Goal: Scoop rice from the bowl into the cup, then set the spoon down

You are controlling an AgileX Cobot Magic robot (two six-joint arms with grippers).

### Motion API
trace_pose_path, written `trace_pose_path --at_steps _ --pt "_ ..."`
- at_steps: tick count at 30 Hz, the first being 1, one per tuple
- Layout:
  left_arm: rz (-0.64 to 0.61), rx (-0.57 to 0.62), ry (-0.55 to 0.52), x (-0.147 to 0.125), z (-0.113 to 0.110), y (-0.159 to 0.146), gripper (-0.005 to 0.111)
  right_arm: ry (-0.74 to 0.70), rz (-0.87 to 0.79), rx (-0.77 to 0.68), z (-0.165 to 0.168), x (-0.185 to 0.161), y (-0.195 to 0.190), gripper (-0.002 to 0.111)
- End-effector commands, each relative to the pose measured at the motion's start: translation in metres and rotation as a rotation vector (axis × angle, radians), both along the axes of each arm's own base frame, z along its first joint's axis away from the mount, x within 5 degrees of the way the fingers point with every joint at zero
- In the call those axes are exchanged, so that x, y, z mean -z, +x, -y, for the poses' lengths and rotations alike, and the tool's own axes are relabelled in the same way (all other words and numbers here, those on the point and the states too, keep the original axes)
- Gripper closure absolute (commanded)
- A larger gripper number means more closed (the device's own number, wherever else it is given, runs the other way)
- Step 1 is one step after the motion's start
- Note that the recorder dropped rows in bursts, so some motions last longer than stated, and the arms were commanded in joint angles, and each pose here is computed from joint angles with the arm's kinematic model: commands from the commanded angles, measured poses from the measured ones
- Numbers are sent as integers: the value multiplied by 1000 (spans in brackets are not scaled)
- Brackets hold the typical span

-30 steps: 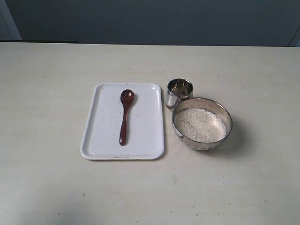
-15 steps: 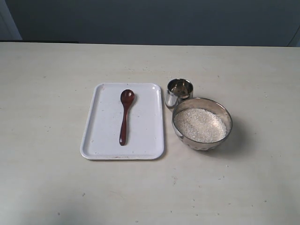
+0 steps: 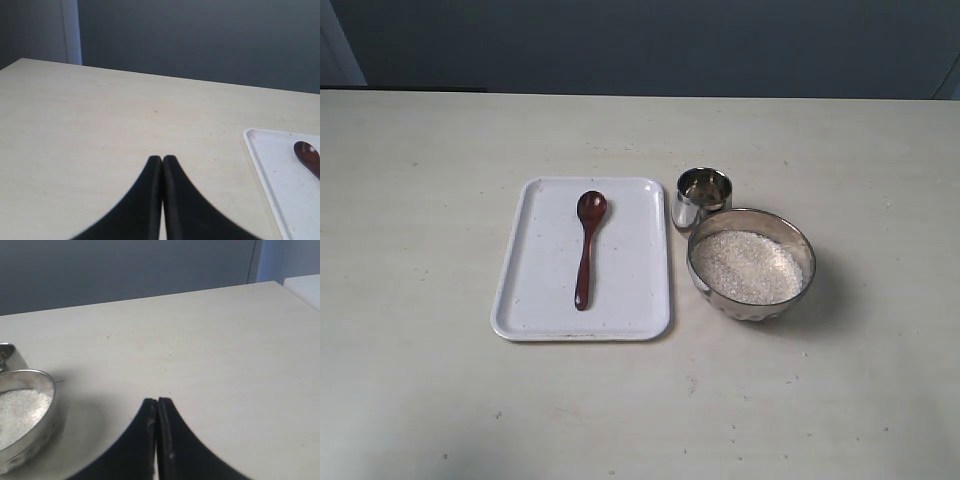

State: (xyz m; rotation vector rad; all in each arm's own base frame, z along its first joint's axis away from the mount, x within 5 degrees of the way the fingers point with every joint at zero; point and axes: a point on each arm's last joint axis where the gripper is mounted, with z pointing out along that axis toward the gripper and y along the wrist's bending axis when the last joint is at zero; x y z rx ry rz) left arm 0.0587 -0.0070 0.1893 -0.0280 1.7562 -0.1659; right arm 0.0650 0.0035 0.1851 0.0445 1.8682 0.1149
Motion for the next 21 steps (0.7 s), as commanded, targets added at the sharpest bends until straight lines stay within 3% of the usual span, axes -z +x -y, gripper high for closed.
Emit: trace_pose_path --at_steps 1,21 --pt "18 2 -1 -3 0 0 106 -8 7 50 3 1 0 108" --pt "18 2 -1 -3 0 0 106 22 -43 91 4 6 -2 108"
